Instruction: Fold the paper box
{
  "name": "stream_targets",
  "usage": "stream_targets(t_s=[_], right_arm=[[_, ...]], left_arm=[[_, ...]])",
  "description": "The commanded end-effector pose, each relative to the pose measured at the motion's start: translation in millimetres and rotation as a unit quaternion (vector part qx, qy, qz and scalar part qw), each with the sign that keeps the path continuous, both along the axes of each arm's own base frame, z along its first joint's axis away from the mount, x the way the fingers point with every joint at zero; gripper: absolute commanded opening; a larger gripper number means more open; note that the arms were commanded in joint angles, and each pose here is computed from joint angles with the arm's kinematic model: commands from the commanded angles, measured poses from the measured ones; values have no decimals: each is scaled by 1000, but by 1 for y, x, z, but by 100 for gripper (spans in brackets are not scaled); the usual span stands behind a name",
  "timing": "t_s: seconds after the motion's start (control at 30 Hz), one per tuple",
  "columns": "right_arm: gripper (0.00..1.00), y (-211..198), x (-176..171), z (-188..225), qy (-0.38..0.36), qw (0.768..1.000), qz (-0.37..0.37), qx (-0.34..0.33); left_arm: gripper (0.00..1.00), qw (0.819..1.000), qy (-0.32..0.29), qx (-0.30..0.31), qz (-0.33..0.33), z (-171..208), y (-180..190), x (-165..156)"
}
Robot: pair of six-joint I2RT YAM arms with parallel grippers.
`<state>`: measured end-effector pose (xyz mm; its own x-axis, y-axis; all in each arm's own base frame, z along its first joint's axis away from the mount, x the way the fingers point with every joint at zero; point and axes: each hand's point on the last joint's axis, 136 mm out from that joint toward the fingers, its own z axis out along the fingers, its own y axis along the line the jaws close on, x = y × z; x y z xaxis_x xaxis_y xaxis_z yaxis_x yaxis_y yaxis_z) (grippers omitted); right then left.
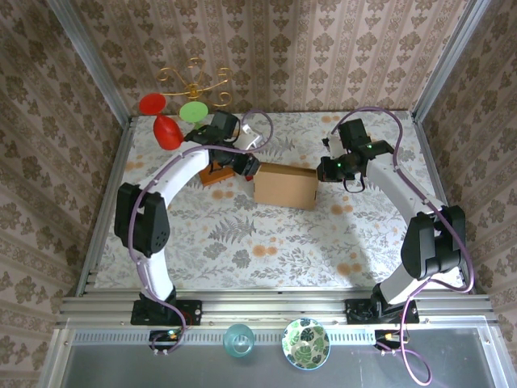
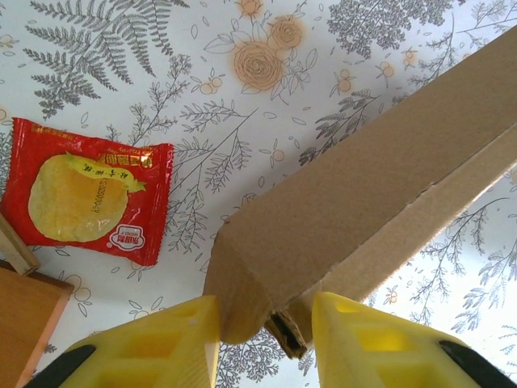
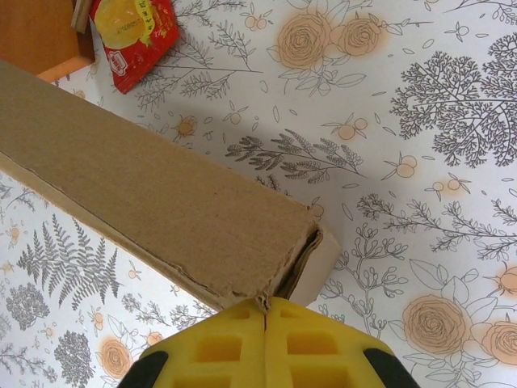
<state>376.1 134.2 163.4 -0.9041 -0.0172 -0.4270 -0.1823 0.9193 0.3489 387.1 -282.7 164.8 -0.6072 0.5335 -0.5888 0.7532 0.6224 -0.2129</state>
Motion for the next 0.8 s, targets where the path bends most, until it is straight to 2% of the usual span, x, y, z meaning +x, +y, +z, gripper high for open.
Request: stream_targets(t_s=[0.0, 0.3, 0.5, 0.77], right_arm=[[0, 2, -1, 3, 10, 1000, 5, 9], [0, 2, 0, 4, 7, 1000, 4, 10], [0, -1, 1, 6, 4, 1000, 2, 1], [0, 1, 0, 3, -1, 1000, -6, -1]], left_arm=[[33, 1000, -8, 15, -14, -7, -1, 1], [13, 1000, -18, 9, -12, 2, -10, 4], [10, 1000, -6, 15, -3, 8, -10, -1], [8, 999, 48, 4, 20, 20, -16, -13]])
